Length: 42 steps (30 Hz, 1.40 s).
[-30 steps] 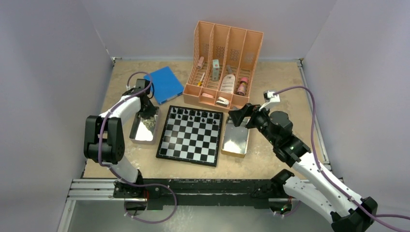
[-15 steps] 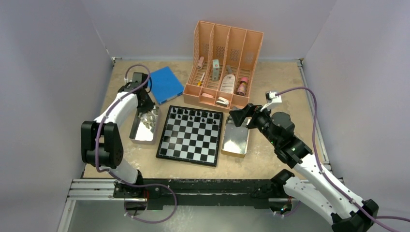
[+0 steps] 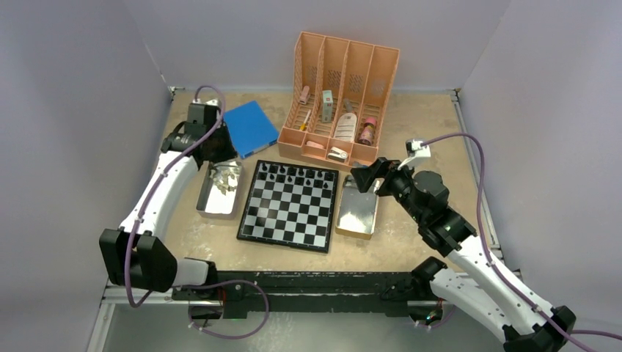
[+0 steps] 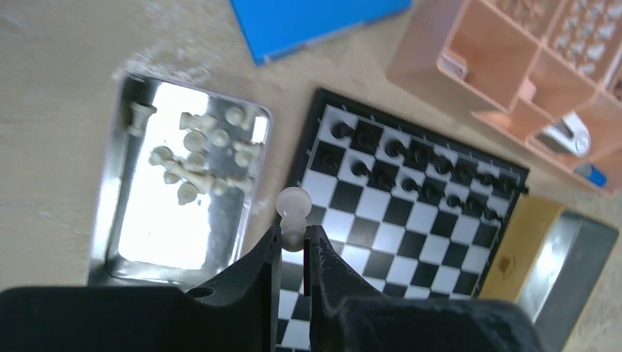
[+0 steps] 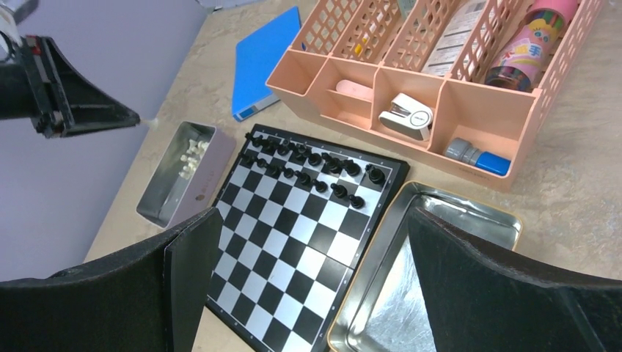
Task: Set up the chess pieces on the board
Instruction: Pick up the chess piece from the storage box, then place the chess piece on the chessboard.
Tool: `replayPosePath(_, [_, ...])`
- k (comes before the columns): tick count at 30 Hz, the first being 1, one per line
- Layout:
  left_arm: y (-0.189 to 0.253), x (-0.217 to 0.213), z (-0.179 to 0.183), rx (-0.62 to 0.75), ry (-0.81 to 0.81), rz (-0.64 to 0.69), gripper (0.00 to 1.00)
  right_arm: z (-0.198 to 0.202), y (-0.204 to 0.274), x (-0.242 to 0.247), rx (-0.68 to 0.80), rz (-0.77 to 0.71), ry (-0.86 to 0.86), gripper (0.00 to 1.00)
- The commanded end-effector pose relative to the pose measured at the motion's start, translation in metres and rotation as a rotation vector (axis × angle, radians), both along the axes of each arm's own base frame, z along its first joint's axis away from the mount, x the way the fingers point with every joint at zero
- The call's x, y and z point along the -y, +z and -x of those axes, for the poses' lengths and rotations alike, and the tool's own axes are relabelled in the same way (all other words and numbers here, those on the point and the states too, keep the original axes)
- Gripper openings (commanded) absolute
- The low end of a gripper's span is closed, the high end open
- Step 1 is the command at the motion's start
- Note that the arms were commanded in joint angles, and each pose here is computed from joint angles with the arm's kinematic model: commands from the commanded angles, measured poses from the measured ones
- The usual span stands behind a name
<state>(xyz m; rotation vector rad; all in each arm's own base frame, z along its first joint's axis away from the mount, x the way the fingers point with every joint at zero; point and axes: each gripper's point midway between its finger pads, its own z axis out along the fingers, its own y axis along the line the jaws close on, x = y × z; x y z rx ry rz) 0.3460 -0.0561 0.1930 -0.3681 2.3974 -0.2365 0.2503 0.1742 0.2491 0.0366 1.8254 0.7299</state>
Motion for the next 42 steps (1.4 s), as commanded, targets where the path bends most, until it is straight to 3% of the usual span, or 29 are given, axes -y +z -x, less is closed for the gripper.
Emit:
replayPosePath(1, [0.003, 0.038, 0.032, -0.054, -0.194, -0.018, 0.0, -0.002, 0.039, 0.004, 0.081, -0.062, -0.03, 0.98])
replayPosePath(20, [-0.032, 0.118, 0.146, -0.177, -0.447, 0.151, 0.02, -0.004, 0.009, 0.013, -0.001, -0.005, -0.083, 0.98])
replayPosePath(32, [-0.099, 0.164, 0.187, -0.334, -0.456, 0.068, 0.03, -0.005, 0.011, 0.015, 0.001, -0.01, -0.095, 0.98])
replayPosePath(42, [-0.116, 0.15, 0.185, -0.311, -0.384, -0.042, 0.05, -0.007, 0.012, 0.014, 0.008, -0.003, -0.091, 0.98])
